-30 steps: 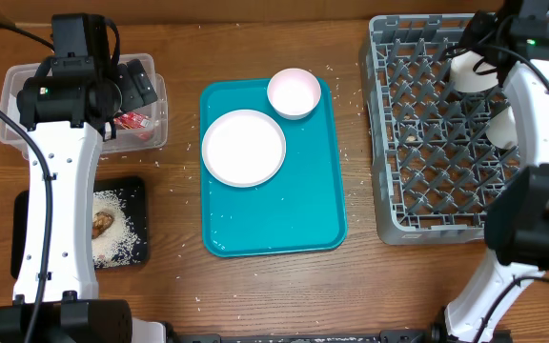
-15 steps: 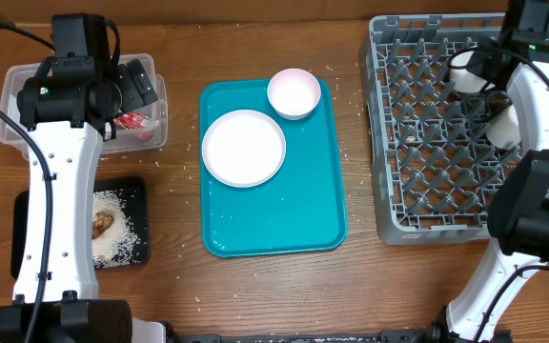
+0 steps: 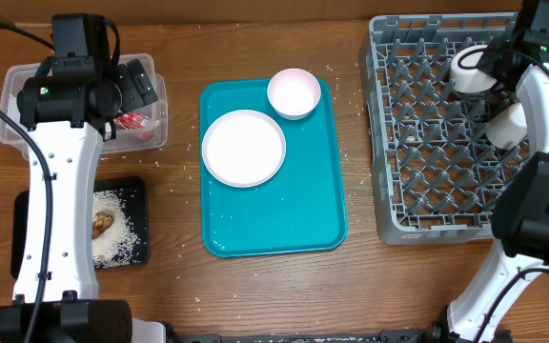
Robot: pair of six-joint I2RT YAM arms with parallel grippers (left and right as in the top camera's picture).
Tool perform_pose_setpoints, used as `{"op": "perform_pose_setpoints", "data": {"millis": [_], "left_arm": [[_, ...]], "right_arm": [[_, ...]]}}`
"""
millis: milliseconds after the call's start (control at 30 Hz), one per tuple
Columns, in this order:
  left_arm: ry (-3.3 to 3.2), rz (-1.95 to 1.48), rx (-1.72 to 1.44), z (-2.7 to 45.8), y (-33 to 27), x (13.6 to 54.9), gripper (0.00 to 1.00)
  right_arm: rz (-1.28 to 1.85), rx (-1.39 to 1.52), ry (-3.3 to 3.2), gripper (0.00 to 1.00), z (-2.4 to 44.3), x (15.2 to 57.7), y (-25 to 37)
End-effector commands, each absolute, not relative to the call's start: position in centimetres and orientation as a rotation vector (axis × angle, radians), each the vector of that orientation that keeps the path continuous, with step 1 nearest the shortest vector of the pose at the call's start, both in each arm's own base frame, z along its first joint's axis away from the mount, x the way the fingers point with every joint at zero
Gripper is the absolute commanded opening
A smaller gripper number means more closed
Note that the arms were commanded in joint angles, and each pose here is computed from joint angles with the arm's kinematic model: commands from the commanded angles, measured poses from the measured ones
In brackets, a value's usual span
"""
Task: Sort waste into correct bins and load items into the dishwasher
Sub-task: 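Lower the white bowl upside down into the rack and open the gripper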
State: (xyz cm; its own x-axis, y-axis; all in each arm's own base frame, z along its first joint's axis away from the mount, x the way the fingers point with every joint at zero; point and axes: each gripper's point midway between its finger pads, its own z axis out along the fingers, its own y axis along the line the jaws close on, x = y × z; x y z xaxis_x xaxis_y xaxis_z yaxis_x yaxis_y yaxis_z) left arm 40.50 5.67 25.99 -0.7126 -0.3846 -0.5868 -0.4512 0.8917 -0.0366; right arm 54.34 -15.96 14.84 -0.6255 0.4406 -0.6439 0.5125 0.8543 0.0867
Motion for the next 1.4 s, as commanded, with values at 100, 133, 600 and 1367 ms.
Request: {"op": "perform_pose_setpoints", "data": {"millis": [100, 133, 600, 1367], "left_arm": [[2.426, 0.131, -0.608, 26.7, 5.6, 40.6, 1.00], [2.426, 0.131, -0.608, 26.7, 5.6, 40.6, 1.00], [2.426, 0.131, -0.608, 26.7, 5.6, 40.6, 1.00], [2.426, 0.132, -0.608, 26.7, 5.6, 40.6, 1.00]], "right_arm": [[-0.042, 0.603, 2.257, 0.04, 19.1, 55.5, -13.6], [-0.030, 0.601, 2.269, 0.04, 18.5, 55.6, -13.5], [-0.028, 0.628, 2.368, 0.04, 13.9, 55.4, -13.6], [-0.169, 0.696, 2.420, 0.04, 12.0, 53.9, -15.7]]}}
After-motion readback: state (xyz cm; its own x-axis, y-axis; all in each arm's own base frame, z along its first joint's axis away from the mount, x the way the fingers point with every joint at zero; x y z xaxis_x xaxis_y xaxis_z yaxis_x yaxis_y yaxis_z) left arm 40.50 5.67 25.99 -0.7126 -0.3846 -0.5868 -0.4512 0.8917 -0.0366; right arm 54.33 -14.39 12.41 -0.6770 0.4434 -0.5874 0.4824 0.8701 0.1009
